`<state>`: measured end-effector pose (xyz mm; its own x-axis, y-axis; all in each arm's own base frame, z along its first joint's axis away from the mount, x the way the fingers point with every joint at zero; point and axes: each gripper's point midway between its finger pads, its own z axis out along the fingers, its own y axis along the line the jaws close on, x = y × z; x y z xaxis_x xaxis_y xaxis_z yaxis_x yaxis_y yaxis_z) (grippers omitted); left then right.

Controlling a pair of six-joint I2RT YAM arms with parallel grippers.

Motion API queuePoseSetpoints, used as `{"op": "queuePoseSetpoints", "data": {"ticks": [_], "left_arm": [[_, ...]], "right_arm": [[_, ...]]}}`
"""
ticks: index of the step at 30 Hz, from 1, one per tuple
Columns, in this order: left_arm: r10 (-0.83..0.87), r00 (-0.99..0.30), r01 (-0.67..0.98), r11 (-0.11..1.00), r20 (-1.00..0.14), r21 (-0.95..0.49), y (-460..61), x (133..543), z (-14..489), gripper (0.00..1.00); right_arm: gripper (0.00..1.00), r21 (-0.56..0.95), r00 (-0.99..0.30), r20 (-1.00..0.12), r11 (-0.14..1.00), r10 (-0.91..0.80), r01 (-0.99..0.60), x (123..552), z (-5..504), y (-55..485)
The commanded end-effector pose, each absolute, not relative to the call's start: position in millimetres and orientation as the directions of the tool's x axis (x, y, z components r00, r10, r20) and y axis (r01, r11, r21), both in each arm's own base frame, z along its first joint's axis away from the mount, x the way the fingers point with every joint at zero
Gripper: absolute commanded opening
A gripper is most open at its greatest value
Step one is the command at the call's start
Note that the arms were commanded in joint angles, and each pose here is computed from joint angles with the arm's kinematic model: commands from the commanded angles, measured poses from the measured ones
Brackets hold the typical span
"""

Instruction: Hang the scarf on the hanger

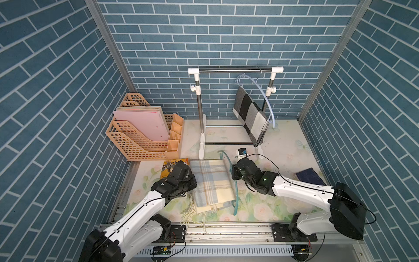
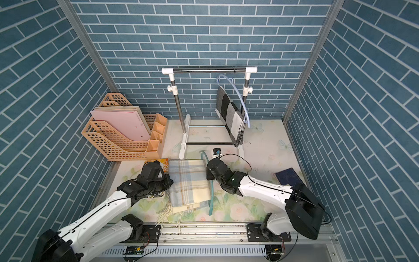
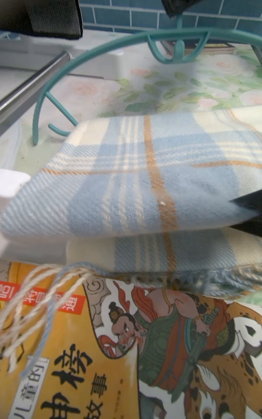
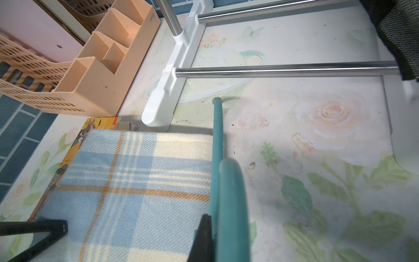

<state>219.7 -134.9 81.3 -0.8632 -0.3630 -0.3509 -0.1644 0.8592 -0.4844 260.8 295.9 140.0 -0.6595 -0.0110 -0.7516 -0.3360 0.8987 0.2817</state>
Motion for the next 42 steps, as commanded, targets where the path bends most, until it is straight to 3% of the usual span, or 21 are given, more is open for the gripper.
{"op": "queuePoseSetpoints", "data": {"ticks": [1,7,15,22,23,25,27,28,31,36,42], "left_arm": [[-0.387,-0.861,-0.235,0.878,-0.330,-0.417,-117,212,56,0.00],[-0.398,-0.872,-0.247,0.860,-0.285,-0.445,-124,208,31,0.00],[-0.347,-0.889,-0.167,0.852,-0.298,-0.496,-148,228,36,0.00],[-0.250,-0.926,-0.104,0.889,-0.283,-0.445,-168,236,25,0.00],[-0.244,-0.929,-0.103,0.894,-0.280,-0.437,-167,235,23,0.11],[-0.237,-0.929,-0.100,0.900,-0.285,-0.424,-165,235,24,0.45],[-0.232,-0.924,-0.091,0.905,-0.304,-0.416,-161,233,30,0.69],[-0.234,-0.913,-0.079,0.905,-0.333,-0.419,-162,239,43,0.75],[-0.235,-0.891,-0.067,0.914,-0.388,-0.399,-154,242,68,0.83],[-0.240,-0.862,-0.041,0.911,-0.446,-0.410,-152,231,104,0.84],[-0.180,-0.897,-0.010,0.921,-0.404,-0.388,-182,189,89,0.82]], "right_arm": [[0.00,0.207,-0.647,-0.762,0.934,-0.033,-0.292,265,140,280],[0.00,0.197,-0.658,-0.752,0.942,-0.033,-0.273,259,134,268],[0.00,0.204,-0.656,-0.754,0.960,0.030,-0.191,241,127,223],[0.00,0.188,-0.668,-0.744,0.965,0.020,-0.181,234,121,209],[0.00,0.192,-0.668,-0.744,0.964,0.021,-0.184,234,122,210],[0.00,0.195,-0.672,-0.741,0.962,0.017,-0.191,234,122,212],[0.00,0.200,-0.670,-0.742,0.959,0.016,-0.199,234,123,214],[0.00,0.200,-0.670,-0.742,0.958,0.013,-0.203,235,124,215],[0.00,0.207,-0.671,-0.742,0.954,0.010,-0.215,236,125,220],[0.00,0.222,-0.673,-0.739,0.947,0.009,-0.231,237,127,227],[0.00,0.229,-0.674,-0.739,0.943,0.007,-0.241,238,129,232]]}}
